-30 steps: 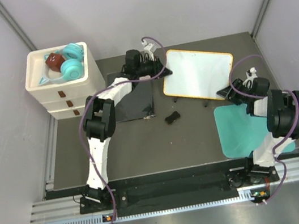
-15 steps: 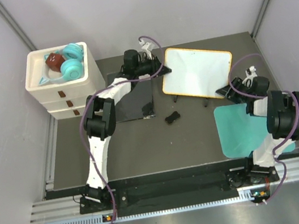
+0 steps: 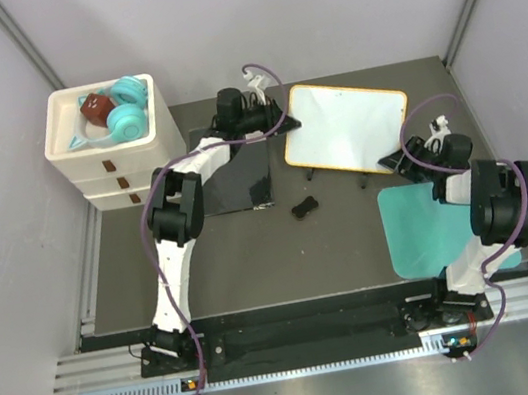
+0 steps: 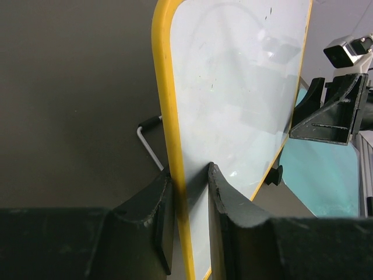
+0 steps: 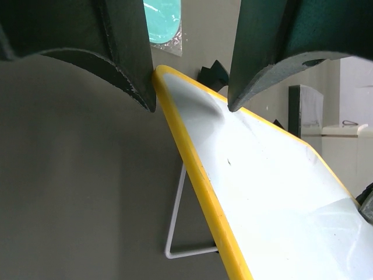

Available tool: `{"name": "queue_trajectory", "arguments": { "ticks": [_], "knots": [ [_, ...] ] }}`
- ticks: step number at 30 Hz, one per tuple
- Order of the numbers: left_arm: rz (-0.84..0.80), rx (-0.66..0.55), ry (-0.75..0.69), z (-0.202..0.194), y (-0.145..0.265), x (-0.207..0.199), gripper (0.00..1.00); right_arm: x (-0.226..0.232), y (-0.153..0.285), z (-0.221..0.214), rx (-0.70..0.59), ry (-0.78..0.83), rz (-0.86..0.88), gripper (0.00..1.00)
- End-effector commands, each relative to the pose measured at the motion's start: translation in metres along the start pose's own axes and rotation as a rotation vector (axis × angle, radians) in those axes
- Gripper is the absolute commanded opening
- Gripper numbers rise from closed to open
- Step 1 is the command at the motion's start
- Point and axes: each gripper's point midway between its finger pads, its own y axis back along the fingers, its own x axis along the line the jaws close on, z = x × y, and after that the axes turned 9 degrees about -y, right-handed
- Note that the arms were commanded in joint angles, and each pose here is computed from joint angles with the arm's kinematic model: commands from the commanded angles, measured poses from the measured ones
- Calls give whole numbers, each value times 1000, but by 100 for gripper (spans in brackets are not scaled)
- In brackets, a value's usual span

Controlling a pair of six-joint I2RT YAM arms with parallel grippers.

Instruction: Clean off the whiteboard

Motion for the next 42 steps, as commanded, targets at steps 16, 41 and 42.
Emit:
{"name": "queue_trajectory", "arguments": {
  "ticks": [16, 41, 42],
  "knots": [
    [311, -66, -79, 9, -2, 65, 23, 50, -2, 22, -45, 139, 125, 53],
    [284, -43, -76, -9, 12, 48, 62, 46, 5, 13, -26, 166, 78, 57],
    [279, -49, -83, -6, 13, 46, 63, 46, 5, 13, -24, 164, 76, 57]
  ]
}}
